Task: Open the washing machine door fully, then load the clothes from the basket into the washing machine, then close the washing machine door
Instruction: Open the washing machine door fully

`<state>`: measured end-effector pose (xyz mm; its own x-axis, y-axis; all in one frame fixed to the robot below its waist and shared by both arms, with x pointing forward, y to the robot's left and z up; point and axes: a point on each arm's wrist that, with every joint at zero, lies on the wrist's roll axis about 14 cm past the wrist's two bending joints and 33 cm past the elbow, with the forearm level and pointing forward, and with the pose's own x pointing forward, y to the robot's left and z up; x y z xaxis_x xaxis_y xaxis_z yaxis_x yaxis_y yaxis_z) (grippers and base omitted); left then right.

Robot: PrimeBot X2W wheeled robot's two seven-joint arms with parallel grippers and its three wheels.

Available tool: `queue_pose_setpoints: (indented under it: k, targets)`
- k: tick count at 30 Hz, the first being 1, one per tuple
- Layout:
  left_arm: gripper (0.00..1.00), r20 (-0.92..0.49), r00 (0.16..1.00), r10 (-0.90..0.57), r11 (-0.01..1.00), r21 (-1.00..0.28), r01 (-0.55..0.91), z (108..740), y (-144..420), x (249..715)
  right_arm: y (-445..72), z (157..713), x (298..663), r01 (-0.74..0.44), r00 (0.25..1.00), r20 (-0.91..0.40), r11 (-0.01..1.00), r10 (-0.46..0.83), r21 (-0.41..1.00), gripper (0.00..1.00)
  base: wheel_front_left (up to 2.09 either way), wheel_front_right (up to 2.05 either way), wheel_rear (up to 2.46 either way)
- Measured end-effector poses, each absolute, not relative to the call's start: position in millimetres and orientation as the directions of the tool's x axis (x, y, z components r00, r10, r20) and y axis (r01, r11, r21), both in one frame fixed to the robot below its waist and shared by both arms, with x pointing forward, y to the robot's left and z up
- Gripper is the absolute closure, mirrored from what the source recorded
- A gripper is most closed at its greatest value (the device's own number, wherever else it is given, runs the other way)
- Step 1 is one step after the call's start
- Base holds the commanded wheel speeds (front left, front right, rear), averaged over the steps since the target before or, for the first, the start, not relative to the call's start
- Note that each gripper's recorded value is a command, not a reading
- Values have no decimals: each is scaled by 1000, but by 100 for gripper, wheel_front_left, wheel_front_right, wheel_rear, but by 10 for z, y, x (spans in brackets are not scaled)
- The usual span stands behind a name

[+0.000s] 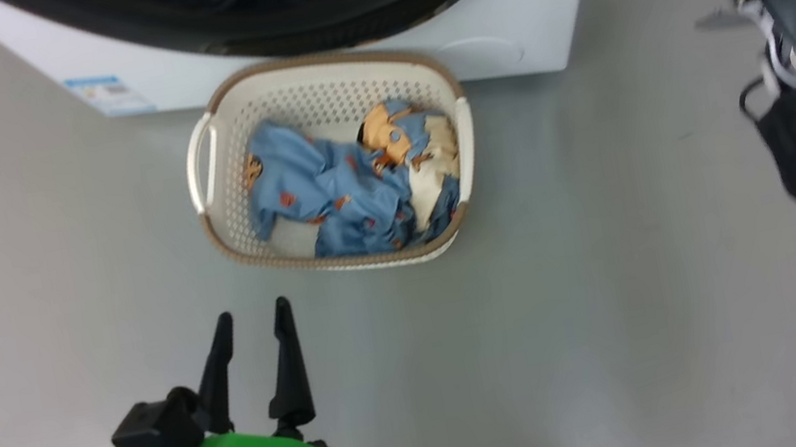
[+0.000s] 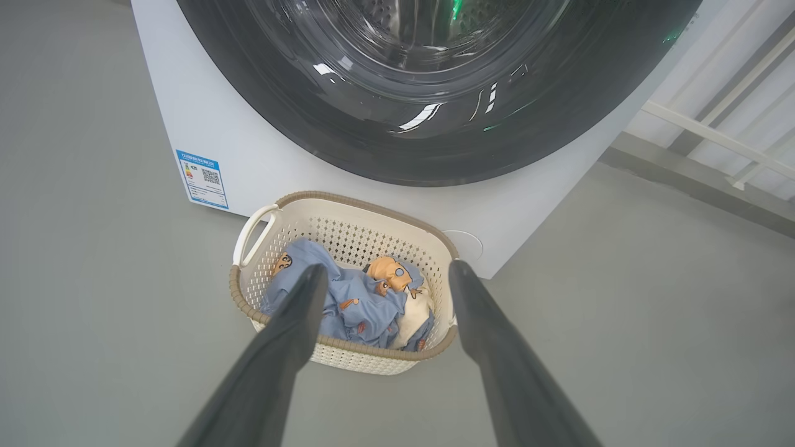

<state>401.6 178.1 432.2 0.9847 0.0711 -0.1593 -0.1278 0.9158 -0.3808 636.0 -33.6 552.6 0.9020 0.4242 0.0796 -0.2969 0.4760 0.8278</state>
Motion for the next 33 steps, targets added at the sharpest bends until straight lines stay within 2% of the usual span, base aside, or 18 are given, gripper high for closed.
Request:
queue_pose_setpoints:
  k: [13,21,33]
  targets:
    - [0,-208,972,108,905,-385,-183,4164,1882,4055,94,5470,6853,-300,854,59,397,516,867,100,0,0,0]
    - [0,-230,965,127,904,-373,-209,4101,1945,4039,373,5331,6932,-257,804,28,305,594,917,100,0,0,0]
    - [0,-254,957,140,900,-370,-230,4038,1978,3997,519,5302,7016,-166,737,18,156,676,974,100,0,0,0]
